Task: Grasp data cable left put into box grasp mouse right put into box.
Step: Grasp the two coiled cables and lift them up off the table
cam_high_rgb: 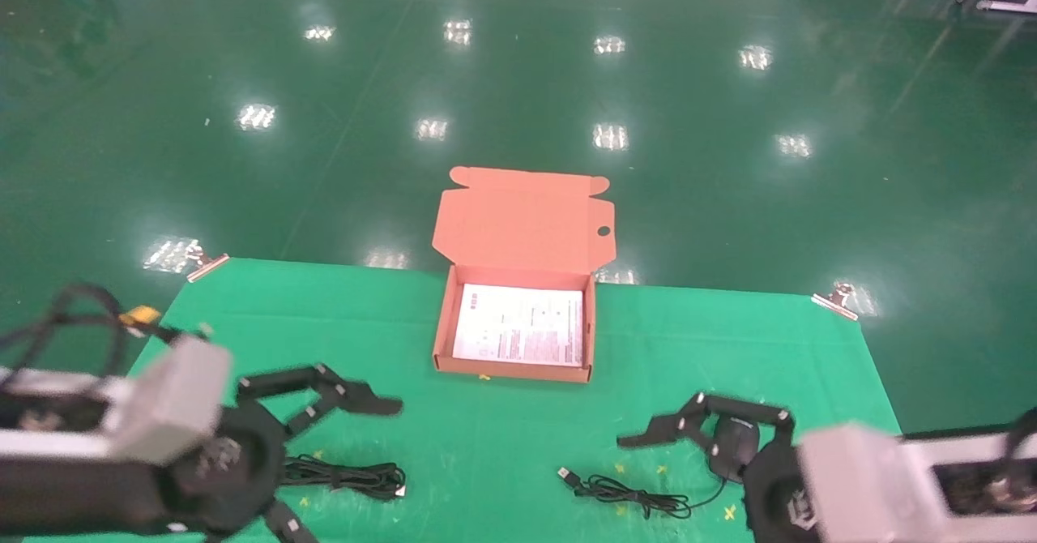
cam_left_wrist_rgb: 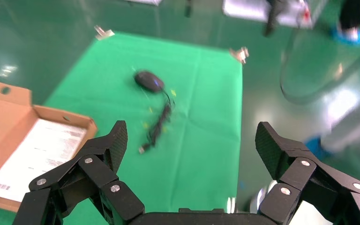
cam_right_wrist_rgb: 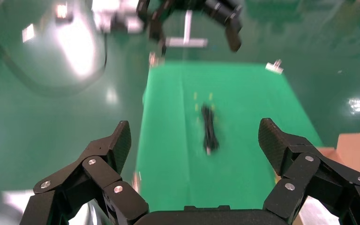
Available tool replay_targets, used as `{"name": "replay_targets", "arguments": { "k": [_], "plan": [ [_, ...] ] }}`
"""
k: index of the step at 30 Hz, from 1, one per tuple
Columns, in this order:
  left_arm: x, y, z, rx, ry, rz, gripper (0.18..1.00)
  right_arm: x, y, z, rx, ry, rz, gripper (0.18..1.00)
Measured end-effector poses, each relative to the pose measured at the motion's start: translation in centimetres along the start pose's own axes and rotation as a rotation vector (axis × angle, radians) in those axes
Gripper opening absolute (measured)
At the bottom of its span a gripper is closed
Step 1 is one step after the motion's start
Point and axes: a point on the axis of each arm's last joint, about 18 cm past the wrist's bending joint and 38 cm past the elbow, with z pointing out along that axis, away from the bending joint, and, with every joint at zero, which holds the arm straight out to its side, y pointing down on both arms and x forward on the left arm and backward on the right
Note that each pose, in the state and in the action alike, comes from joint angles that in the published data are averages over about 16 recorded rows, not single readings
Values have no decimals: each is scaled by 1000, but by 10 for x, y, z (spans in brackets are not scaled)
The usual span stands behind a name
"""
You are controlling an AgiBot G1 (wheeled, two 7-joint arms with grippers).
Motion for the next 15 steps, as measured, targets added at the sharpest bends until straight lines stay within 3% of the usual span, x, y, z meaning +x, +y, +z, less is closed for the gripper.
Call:
{"name": "replay_targets", "arguments": {
  "k": [15],
  "plan": [
    [-12, 42, 37, -388, 99, 213, 1001, 15, 42, 24, -443, -201, -271, 1000]
  ]
}}
